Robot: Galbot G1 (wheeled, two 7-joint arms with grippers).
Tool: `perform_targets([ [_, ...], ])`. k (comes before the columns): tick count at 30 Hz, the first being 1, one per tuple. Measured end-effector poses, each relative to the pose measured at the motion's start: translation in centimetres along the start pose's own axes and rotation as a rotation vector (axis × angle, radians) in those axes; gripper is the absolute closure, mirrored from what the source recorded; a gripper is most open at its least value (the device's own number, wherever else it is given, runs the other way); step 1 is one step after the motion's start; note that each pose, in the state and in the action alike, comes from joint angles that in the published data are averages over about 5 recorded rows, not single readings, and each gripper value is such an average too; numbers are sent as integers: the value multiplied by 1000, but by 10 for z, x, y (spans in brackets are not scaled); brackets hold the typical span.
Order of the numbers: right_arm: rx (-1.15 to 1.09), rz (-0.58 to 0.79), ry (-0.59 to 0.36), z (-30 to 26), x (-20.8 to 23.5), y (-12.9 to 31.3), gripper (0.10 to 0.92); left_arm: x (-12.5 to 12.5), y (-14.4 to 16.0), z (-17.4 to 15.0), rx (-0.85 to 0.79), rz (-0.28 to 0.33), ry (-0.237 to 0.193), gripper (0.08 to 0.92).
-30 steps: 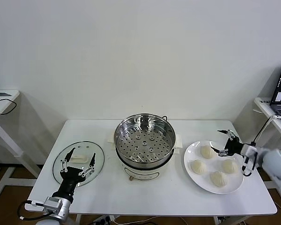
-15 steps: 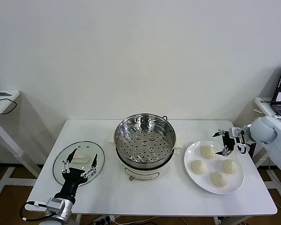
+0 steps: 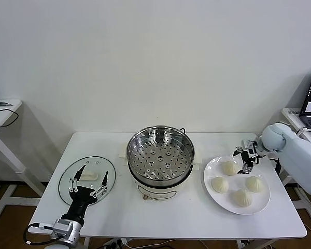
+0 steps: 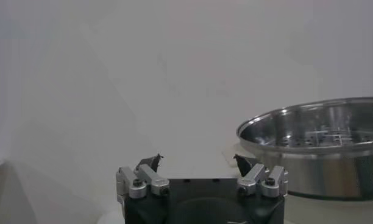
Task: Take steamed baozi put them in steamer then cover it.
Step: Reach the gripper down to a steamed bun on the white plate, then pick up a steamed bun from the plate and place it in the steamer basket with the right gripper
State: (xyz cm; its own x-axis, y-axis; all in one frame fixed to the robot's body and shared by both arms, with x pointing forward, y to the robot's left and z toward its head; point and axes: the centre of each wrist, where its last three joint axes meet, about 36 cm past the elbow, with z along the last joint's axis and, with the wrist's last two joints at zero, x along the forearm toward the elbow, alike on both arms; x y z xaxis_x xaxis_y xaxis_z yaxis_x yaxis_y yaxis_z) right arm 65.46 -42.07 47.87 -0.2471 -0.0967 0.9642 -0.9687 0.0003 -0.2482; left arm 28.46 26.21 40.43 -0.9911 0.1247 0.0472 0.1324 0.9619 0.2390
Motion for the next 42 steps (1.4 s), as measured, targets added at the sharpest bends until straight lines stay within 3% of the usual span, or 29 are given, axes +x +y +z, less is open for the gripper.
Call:
perform_targets([
  [14,5,-23,7,-12,-19,-3,203,2,1,1,-8,-3,7,177],
  [21,6,-28,13,-10,-20,-2,320,2,1,1,-9,-6,5,177],
  [30,14,-24,13,-9,-18,-1,355,2,0,0,-11,-10,1,177],
  [42,90,1,-29,-5,38,-4,364,5,-1,-4,-13,-15,-6,177],
])
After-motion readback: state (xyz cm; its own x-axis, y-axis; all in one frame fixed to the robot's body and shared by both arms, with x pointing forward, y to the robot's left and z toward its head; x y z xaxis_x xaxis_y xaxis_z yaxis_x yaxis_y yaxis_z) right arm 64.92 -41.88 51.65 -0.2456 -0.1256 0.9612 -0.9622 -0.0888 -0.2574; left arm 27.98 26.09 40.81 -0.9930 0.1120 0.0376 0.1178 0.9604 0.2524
